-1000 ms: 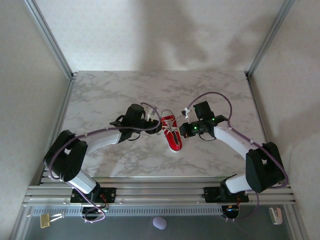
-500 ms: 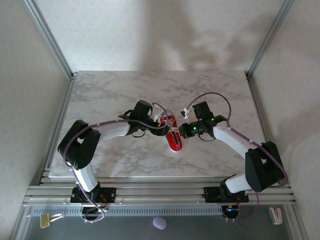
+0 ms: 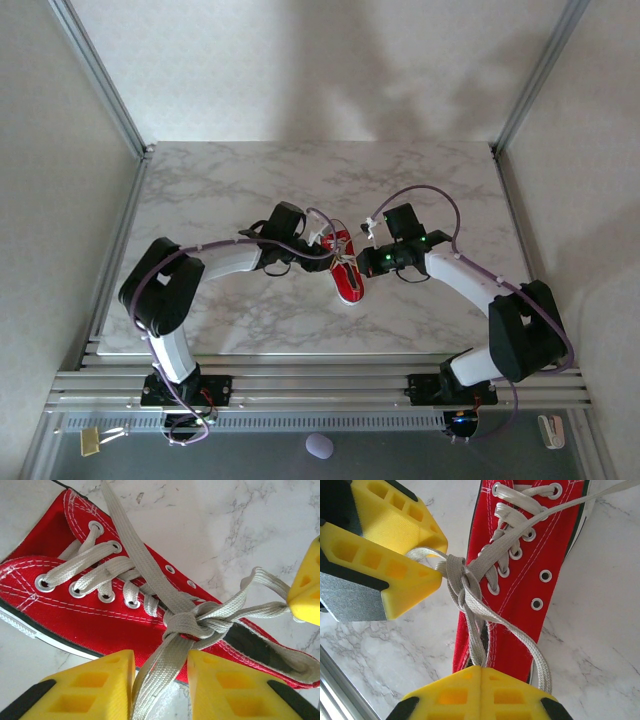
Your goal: Tie the shoes
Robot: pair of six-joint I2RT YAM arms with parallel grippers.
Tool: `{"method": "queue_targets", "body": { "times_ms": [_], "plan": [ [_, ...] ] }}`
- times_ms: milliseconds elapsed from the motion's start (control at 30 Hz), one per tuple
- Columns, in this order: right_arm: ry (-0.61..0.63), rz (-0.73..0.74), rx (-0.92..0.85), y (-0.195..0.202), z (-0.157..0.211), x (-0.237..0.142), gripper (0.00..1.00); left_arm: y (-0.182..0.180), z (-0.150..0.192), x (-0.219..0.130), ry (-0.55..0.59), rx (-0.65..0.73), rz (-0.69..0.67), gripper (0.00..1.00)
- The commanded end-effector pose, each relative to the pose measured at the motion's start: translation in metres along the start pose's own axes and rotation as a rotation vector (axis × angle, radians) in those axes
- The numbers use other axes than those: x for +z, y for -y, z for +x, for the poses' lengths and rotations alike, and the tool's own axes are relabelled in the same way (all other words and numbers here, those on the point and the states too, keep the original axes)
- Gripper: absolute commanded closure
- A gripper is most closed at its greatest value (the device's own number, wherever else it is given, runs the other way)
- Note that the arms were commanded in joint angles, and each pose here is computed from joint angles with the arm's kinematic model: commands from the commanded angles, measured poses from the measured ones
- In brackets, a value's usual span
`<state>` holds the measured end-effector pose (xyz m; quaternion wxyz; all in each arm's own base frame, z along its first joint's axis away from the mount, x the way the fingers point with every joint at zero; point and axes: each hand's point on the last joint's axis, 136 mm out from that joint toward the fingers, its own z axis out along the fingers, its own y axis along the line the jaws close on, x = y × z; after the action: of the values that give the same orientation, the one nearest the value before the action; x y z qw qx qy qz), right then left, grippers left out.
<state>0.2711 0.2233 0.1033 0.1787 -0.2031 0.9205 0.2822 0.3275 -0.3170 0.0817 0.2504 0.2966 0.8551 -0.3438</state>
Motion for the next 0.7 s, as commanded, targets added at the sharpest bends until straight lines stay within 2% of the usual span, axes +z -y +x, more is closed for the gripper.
{"method": "queue_targets", "body": {
  "times_ms": [0,200,500,667],
  "plan": [
    [0.006,-0.012,-0.014,-0.006,-0.006,0.000,1.00,0.009,-0.009,-0.011,0.028,0.018,0.021,0.68],
    [0.000,-0.006,-0.015,-0.006,-0.005,0.001,1.00,0.012,-0.011,-0.013,0.034,0.019,0.032,0.68],
    [0.006,0.010,-0.015,-0.004,-0.006,-0.001,1.00,0.010,-0.009,-0.014,0.031,0.016,0.021,0.85],
    [0.012,0.072,-0.002,0.005,-0.007,-0.004,1.00,0.012,-0.011,-0.020,0.046,0.014,0.019,0.89]
  ]
}}
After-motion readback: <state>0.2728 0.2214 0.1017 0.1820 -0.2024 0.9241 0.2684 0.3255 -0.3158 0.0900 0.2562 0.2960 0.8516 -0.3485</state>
